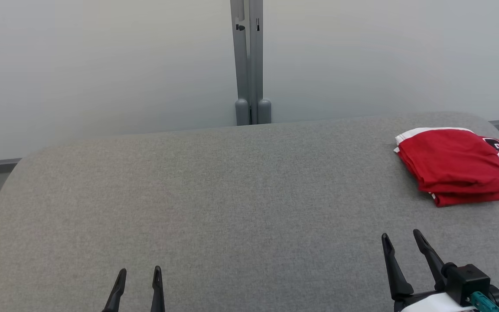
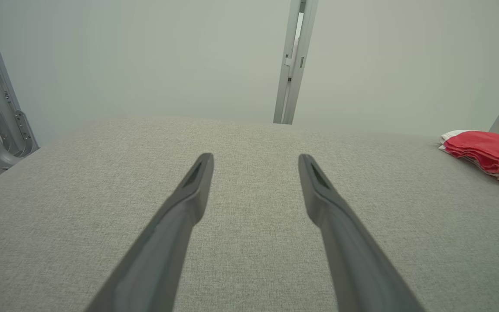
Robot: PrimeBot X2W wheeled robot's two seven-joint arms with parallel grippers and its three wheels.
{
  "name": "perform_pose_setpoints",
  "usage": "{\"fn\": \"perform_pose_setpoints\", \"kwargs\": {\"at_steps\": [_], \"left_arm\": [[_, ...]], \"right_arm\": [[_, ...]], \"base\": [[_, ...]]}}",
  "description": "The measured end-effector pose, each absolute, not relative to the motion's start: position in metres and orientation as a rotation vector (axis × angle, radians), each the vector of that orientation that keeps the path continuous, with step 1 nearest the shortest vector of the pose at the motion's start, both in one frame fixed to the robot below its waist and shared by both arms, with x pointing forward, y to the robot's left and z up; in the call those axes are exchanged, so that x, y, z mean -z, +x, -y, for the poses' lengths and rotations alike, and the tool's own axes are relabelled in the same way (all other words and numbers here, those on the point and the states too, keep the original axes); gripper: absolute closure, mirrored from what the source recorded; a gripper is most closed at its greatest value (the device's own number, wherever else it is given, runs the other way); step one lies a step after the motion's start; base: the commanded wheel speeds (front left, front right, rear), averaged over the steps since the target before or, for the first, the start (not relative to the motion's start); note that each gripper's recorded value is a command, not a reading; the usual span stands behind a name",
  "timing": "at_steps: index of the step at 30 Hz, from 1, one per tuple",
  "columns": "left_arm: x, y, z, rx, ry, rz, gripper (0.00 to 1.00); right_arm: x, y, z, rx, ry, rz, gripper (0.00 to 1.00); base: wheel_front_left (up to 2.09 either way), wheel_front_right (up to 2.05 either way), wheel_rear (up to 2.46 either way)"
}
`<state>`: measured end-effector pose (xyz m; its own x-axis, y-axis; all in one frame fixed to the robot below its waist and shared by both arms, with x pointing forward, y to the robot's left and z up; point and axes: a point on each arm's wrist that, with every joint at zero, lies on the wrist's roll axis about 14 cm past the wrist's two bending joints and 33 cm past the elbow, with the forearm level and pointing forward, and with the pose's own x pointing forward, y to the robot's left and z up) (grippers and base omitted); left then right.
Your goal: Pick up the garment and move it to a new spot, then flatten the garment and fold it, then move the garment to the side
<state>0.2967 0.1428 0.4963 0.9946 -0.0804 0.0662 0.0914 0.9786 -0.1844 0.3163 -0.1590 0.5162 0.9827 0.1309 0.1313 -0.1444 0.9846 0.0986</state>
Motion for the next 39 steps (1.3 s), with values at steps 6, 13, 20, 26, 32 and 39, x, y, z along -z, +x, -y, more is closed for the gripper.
{"fn": "perform_pose_setpoints", "kwargs": {"at_steps": [6, 13, 20, 26, 32, 39], "left_arm": [[-0.494, 0.293, -0.143, 0.081, -0.188, 0.054, 0.00], [-0.492, 0.292, -0.142, 0.086, -0.185, 0.046, 0.00], [-0.478, 0.289, -0.142, 0.079, -0.190, 0.002, 1.00], [-0.472, 0.291, -0.149, 0.045, -0.302, -0.037, 1.00], [-0.471, 0.298, -0.155, 0.021, -0.405, -0.052, 1.00], [-0.472, 0.307, -0.161, 0.000, -0.519, -0.063, 1.00]], "right_arm": [[-0.514, 0.314, 0.157, -0.146, 0.109, 0.118, 0.00], [-0.513, 0.314, 0.155, -0.155, 0.110, 0.113, 0.00], [-0.496, 0.310, 0.153, -0.152, 0.136, 0.060, 1.00], [-0.491, 0.312, 0.161, -0.114, 0.251, 0.028, 1.00], [-0.492, 0.318, 0.167, -0.083, 0.356, 0.015, 1.00], [-0.493, 0.325, 0.173, -0.056, 0.472, 0.006, 1.00]], "base": [[0.00, 0.00, 0.00], [0.00, 0.00, 0.00], [0.00, 0.00, 0.00], [0.00, 0.00, 0.00], [0.00, 0.00, 0.00], [0.00, 0.00, 0.00]]}}
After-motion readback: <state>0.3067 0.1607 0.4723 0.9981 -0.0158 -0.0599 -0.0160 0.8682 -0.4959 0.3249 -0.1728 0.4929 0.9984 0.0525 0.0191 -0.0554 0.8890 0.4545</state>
